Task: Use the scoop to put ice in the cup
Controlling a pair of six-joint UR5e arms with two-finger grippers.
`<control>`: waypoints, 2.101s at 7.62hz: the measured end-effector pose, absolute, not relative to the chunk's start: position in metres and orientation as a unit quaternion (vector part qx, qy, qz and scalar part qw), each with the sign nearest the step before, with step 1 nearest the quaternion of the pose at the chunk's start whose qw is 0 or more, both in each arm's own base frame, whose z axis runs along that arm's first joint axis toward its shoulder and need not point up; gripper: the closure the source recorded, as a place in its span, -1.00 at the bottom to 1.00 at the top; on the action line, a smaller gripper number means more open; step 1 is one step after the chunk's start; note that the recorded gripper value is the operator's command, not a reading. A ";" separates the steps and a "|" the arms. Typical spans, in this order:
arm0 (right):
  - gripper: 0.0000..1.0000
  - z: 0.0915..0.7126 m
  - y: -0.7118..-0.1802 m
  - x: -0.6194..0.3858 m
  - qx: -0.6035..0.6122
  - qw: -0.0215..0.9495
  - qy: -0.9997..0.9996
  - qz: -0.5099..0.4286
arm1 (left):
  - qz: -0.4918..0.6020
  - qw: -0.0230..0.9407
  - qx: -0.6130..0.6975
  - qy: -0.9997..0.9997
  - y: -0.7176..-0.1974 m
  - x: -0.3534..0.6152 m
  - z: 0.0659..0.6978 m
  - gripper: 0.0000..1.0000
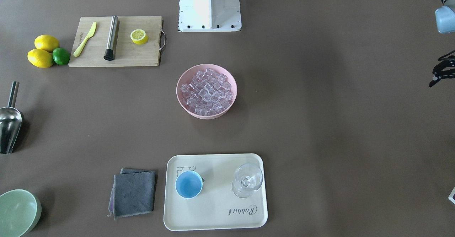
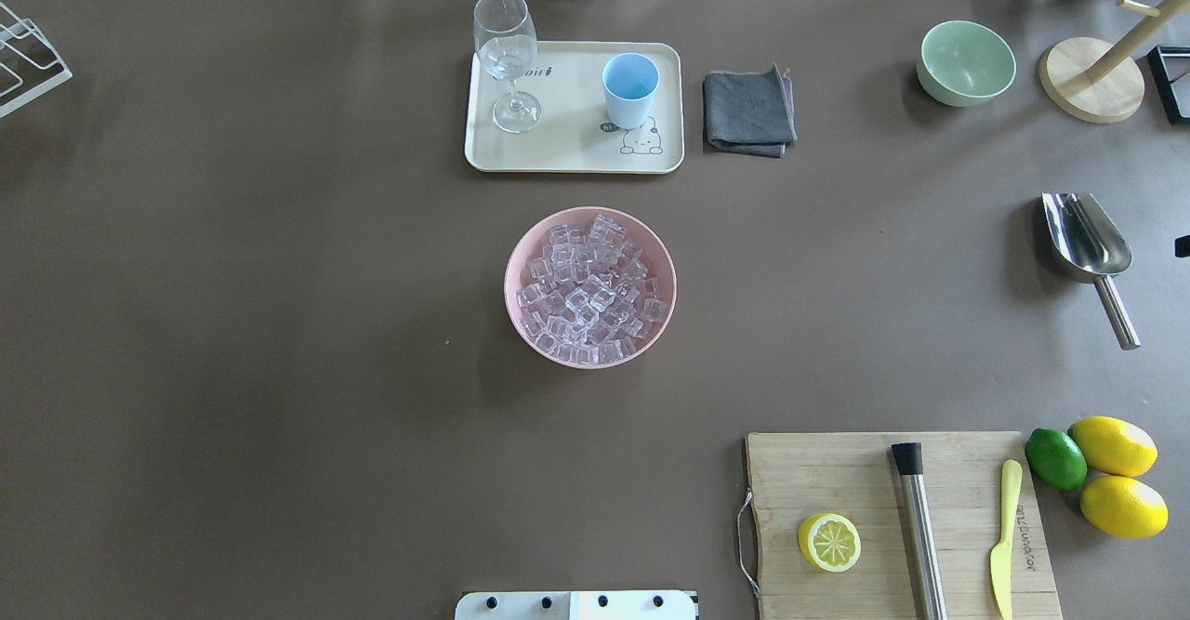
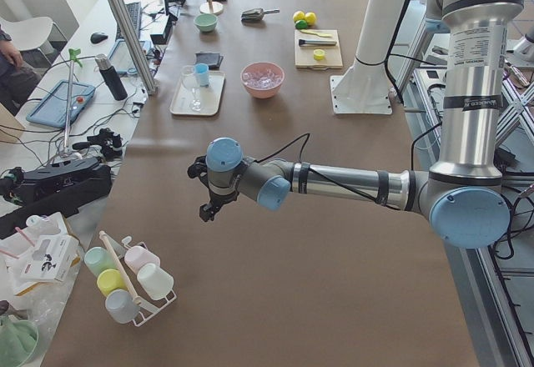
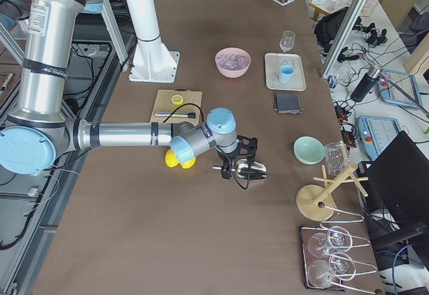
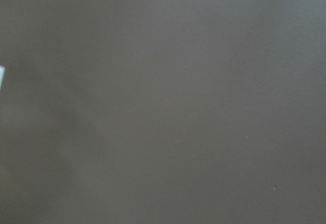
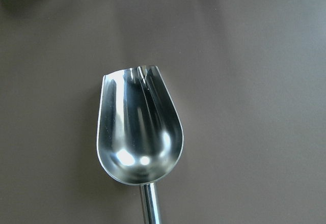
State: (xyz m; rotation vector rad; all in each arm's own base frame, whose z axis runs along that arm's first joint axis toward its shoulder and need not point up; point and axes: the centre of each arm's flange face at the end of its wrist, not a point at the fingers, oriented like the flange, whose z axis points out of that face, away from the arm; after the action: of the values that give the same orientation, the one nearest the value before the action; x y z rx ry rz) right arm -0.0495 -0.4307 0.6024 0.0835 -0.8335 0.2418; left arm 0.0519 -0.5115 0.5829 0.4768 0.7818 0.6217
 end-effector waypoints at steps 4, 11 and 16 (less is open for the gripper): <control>-0.73 0.640 -0.404 -0.108 0.060 0.906 -0.398 0.133 | 0.448 0.745 0.296 0.396 -0.507 0.210 0.527 -0.98; -0.62 0.656 -0.395 -0.143 0.063 0.910 -0.392 0.120 | 0.562 0.565 0.453 0.399 -0.439 0.432 0.409 -0.98; 0.99 0.654 -0.380 -0.156 0.053 0.912 -0.395 0.097 | 0.534 0.577 0.476 0.394 -0.430 0.469 0.383 -0.98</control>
State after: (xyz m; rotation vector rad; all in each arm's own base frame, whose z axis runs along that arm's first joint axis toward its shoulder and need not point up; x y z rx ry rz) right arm -0.1559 -0.3802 0.6541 0.1087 -0.8151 0.1995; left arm 0.4689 -0.4300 0.3831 1.1136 0.9226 1.2503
